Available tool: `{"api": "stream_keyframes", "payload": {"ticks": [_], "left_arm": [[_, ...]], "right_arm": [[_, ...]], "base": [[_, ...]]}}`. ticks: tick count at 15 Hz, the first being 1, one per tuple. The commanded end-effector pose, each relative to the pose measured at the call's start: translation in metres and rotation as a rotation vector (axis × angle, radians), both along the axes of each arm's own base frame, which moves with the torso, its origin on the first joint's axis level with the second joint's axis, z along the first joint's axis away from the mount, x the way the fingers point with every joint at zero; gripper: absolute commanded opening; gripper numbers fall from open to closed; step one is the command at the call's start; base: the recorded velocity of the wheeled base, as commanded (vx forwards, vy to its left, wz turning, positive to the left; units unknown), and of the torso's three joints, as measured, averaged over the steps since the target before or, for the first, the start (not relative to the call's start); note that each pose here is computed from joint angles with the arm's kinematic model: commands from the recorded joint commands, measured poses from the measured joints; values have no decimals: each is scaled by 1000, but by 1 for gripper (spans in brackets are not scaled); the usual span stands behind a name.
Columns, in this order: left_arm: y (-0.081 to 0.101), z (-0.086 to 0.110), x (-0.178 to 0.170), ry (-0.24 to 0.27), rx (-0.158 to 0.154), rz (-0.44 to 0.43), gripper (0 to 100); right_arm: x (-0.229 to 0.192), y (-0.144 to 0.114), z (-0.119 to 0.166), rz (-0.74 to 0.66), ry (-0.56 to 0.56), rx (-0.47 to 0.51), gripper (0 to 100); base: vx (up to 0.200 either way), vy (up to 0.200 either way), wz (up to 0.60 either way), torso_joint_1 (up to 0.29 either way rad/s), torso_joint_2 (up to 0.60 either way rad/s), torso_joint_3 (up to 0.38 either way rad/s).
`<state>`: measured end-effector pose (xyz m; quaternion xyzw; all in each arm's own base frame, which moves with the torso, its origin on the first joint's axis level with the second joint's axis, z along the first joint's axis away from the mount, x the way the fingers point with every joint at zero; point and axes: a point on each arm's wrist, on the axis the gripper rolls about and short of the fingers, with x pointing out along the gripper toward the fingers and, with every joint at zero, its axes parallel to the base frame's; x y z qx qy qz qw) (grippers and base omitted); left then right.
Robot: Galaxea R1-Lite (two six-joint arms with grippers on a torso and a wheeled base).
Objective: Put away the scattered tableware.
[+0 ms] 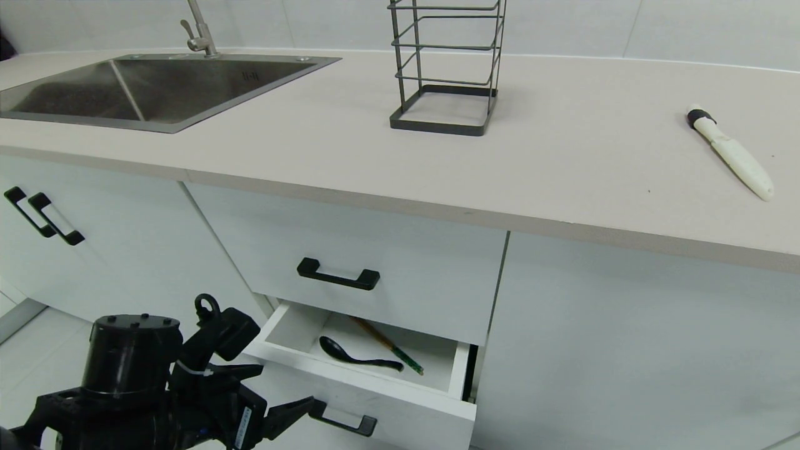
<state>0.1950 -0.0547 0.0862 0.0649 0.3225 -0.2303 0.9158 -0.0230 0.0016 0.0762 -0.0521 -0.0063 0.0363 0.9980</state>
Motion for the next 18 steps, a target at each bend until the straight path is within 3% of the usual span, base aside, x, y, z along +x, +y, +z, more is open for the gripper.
{"api": "stream_keyframes", "payload": {"ticks": [1, 4, 8, 18], "left_arm": [[-2, -8, 7, 16, 4, -1, 100], [-4, -7, 14, -6, -2, -2, 100], [-12, 2, 31, -74, -25, -20, 100], [-16, 3, 46, -88, -30, -17, 100]], "right_arm": [[0, 0, 0, 0, 1, 0, 100], [0, 0, 0, 0, 1, 0, 100], [0, 0, 0, 0, 1, 0, 100], [0, 0, 0, 0, 1, 0, 100]], "base": [[0, 0, 0, 0, 0, 0], [0, 0, 0, 0, 0, 0], [0, 0, 0, 0, 0, 0], [0, 0, 0, 0, 0, 0]]}}
